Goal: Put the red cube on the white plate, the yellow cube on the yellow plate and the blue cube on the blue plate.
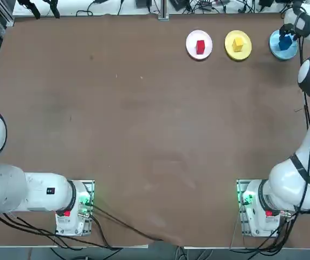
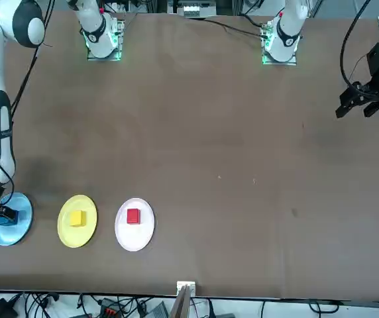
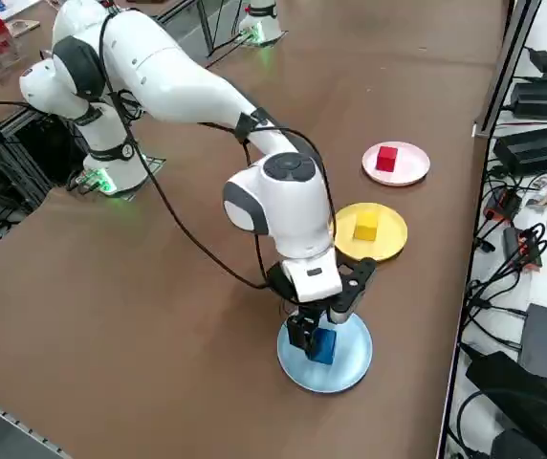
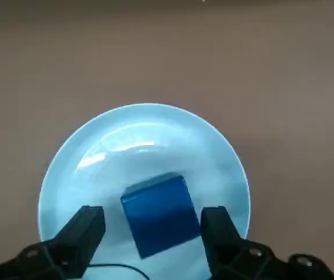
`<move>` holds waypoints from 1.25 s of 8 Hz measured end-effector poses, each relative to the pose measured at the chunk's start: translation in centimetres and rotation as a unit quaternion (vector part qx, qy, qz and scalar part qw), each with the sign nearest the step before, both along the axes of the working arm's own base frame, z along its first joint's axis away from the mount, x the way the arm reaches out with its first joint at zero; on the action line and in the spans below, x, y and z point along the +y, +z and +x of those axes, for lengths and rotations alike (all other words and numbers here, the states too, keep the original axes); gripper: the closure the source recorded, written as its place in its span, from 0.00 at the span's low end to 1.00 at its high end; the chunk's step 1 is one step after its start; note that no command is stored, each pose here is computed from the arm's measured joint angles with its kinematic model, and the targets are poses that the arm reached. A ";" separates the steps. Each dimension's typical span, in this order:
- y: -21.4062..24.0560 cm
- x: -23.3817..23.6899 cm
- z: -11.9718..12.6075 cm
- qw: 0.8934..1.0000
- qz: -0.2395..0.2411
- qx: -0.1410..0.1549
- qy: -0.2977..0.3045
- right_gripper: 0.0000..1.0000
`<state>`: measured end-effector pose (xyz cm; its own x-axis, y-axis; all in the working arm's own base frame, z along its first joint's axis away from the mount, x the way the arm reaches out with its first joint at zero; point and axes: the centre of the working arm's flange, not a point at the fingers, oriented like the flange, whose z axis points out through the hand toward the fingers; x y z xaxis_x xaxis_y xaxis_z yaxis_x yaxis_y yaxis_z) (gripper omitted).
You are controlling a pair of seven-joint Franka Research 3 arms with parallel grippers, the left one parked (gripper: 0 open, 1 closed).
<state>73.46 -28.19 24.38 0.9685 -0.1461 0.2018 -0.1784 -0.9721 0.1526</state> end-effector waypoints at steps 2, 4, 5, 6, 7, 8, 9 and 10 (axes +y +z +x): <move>4.1 1.1 -0.5 0.998 0.025 0.056 -0.003 0.00; 10.9 2.9 -2.3 0.991 0.064 0.116 -0.010 0.00; 14.2 4.6 -3.7 0.984 0.086 0.156 -0.008 0.00; 17.3 6.6 -5.4 0.975 0.105 0.197 -0.003 0.00; 20.4 9.1 -6.7 0.967 0.116 0.226 0.009 0.00; 23.3 12.1 -7.6 0.962 0.120 0.243 0.027 0.00; 26.1 15.4 -8.6 0.959 0.120 0.254 0.047 0.00; 28.4 18.0 -9.3 0.958 0.116 0.256 0.066 0.00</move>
<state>64.18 -10.15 52.76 0.9450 0.0001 -0.3269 -0.0122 -0.9993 -0.0354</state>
